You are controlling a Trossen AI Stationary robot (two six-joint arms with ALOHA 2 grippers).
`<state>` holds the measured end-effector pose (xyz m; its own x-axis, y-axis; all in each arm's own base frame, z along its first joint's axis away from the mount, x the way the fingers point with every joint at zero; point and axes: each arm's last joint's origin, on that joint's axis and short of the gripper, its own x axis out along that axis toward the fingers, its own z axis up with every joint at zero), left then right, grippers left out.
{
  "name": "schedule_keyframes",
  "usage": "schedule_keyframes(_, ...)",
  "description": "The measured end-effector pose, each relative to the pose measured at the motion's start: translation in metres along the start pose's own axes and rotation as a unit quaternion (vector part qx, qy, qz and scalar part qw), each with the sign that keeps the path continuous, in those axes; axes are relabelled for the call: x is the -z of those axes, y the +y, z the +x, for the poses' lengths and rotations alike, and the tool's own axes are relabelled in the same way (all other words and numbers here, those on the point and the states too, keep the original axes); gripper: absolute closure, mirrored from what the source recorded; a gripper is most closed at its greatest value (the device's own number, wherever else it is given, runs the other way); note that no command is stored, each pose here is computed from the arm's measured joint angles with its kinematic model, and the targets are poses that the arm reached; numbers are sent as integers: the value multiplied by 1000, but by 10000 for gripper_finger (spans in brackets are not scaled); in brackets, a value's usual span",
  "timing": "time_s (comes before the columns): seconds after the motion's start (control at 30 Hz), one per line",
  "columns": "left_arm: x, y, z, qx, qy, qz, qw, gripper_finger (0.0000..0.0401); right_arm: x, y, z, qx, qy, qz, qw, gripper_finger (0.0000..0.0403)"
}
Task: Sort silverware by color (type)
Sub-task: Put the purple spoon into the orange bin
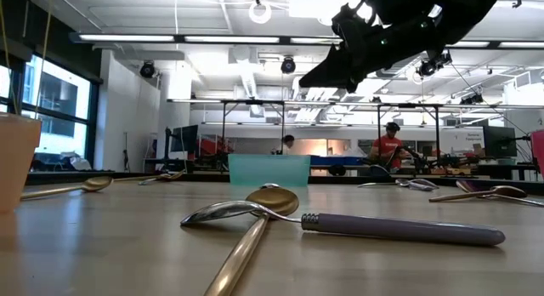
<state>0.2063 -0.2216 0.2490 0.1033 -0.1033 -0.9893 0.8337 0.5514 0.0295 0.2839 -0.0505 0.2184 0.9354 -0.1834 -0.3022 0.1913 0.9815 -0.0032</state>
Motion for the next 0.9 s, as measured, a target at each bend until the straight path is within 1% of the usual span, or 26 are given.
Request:
schedule_keyframes(0.13,-15,-4,16,-12,20,3,1000,371,0,0,0,0,0,0,1000,403)
schedule_keyframes(0.3,-22,-4,38,-10,45,2,999,371,0,0,0,0,0,-1,1000,403)
schedule_keyframes(0.57,-27,-3,51,-13,52,2,999,371,1,0,0,0,3,-5,1000,403)
schedule_keyframes(0.77,-29,-4,66,-6,73,14,997,371,1,0,0,0,6,-5,1000,403)
schedule_keyframes(0.9,-29,-4,68,-9,76,21,997,371,1,0,0,0,7,-5,1000,403)
